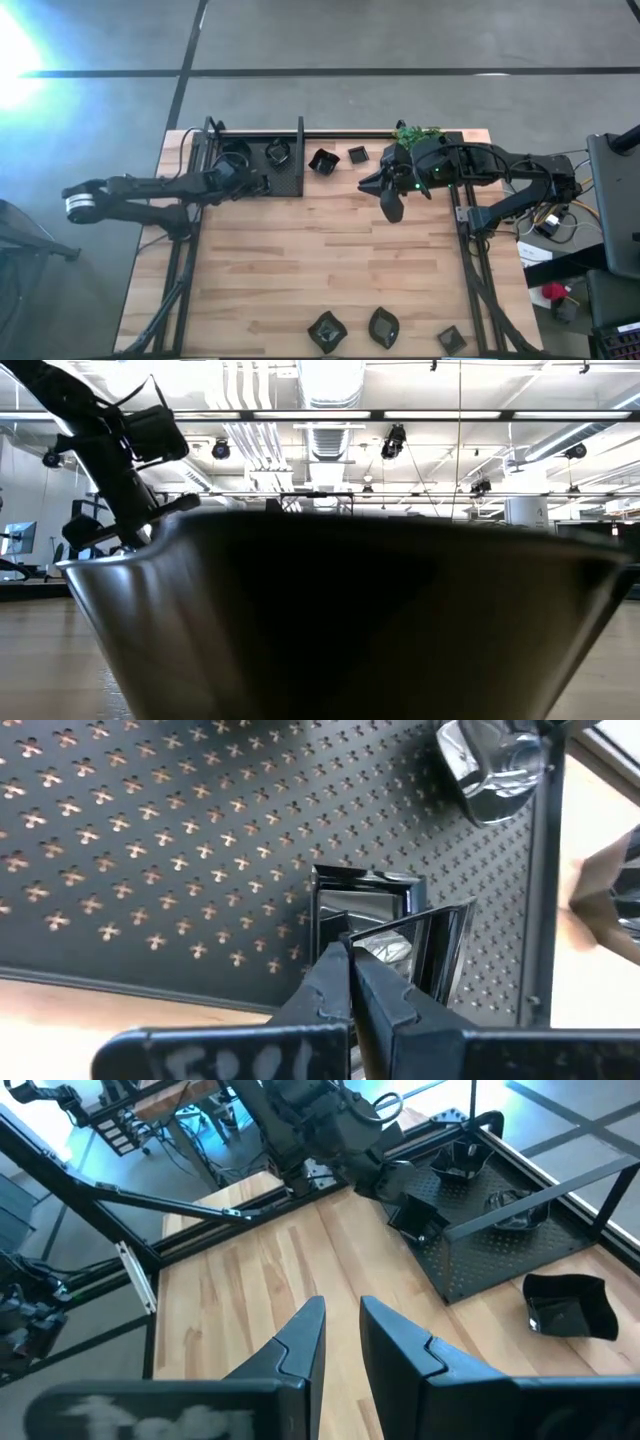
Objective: Pick & Place Mini shaped plates
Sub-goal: Stack the black square plate on top of the black square plate on the shelf, then stack the black distorted square plate on top of the black distorted square plates on the shelf
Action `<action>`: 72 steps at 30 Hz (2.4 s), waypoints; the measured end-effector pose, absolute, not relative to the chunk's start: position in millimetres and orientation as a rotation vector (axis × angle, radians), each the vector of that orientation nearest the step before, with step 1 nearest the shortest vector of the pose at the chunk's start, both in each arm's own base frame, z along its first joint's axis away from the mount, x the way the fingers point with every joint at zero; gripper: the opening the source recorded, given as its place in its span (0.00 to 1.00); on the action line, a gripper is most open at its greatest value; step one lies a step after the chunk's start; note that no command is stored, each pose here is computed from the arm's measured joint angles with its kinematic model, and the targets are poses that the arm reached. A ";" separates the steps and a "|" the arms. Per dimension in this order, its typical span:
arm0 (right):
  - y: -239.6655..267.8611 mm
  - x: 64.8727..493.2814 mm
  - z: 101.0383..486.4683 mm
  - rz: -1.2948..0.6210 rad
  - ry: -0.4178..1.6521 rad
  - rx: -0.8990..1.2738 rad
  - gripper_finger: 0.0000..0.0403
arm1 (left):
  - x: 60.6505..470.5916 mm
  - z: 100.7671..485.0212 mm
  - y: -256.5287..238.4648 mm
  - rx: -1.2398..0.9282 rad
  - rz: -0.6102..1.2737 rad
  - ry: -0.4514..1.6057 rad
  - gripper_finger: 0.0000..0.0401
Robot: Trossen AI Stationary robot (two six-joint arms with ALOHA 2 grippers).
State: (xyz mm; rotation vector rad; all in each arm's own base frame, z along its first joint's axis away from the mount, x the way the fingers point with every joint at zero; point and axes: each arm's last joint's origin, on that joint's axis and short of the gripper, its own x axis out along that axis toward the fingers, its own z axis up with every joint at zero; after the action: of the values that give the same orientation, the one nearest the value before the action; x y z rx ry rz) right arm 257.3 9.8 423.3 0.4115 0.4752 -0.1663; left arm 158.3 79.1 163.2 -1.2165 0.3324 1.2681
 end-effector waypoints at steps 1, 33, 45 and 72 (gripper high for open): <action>9.9 257.3 423.3 -0.166 0.475 0.412 0.15 | 158.7 161.9 80.1 -1.216 1.275 0.335 0.00; 10.0 257.3 423.2 -0.164 0.477 0.416 0.15 | 163.7 159.5 95.4 -1.122 1.265 0.404 0.14; 9.9 256.3 423.1 -0.165 0.481 0.413 0.15 | 165.2 196.0 95.1 -0.961 1.068 0.401 0.14; 31.3 243.0 413.0 -0.013 0.657 0.315 0.15 | 188.8 302.3 -61.2 -0.234 0.024 0.412 0.14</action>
State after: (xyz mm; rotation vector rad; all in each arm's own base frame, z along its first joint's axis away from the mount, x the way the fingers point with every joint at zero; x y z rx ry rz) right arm 243.0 31.3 413.0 0.3155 0.6568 -0.0134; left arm 188.8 -61.2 302.3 -0.2343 0.4115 0.0242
